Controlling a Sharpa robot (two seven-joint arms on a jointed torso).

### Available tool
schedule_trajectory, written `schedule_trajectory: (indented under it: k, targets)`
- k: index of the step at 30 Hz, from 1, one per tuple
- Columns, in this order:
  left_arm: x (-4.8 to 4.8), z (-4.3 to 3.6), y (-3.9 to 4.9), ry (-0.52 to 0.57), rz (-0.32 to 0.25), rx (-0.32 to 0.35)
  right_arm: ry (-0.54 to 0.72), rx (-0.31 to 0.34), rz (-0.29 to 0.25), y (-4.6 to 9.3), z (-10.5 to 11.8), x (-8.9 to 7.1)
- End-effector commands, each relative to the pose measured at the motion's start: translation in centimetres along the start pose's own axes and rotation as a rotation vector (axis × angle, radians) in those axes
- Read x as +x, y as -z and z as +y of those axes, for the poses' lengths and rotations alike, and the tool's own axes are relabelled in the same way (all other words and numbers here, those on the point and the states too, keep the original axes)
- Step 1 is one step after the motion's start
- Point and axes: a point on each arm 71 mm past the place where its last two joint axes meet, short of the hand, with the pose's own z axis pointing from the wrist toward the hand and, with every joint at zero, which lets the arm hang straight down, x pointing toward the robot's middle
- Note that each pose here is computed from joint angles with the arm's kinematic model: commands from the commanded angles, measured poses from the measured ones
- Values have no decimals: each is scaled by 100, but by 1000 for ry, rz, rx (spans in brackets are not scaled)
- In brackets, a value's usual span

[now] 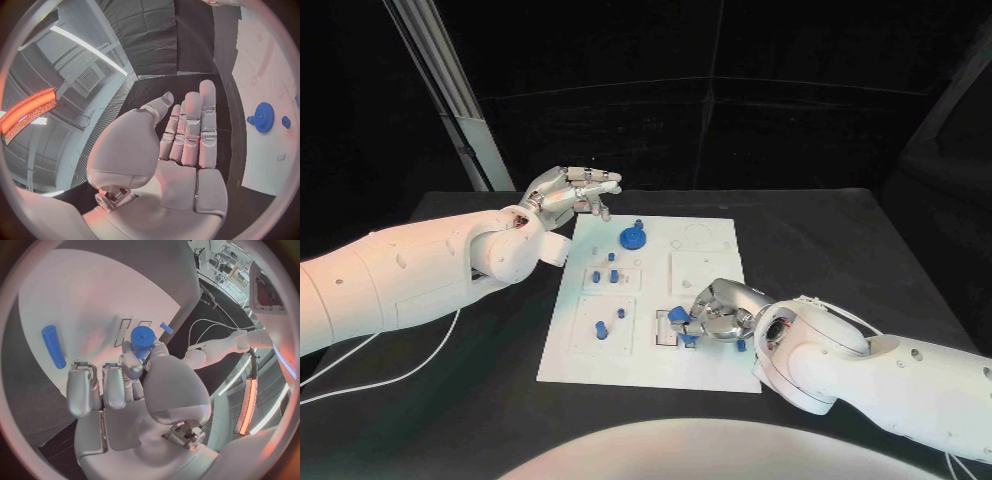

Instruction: Assemble the parts on the task board

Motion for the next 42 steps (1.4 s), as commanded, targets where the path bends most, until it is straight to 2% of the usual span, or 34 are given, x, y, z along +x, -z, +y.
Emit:
schedule_trajectory:
  k: [1, 13, 24, 33, 42]
  targets:
    - [21, -10, -6, 10, 13, 4, -13, 26, 12, -22, 4, 13]
    - [26, -10, -7, 10, 14, 3, 2, 35, 38, -107, 69, 76]
    - [18, -13, -2, 9, 12, 3, 39, 25, 25, -157, 107, 88]
    - [12, -13, 1, 9, 11, 3, 68, 6, 18, -150, 144, 92]
    - [7, -13, 3, 9, 11, 2, 81, -26, 38, -115, 196, 111]
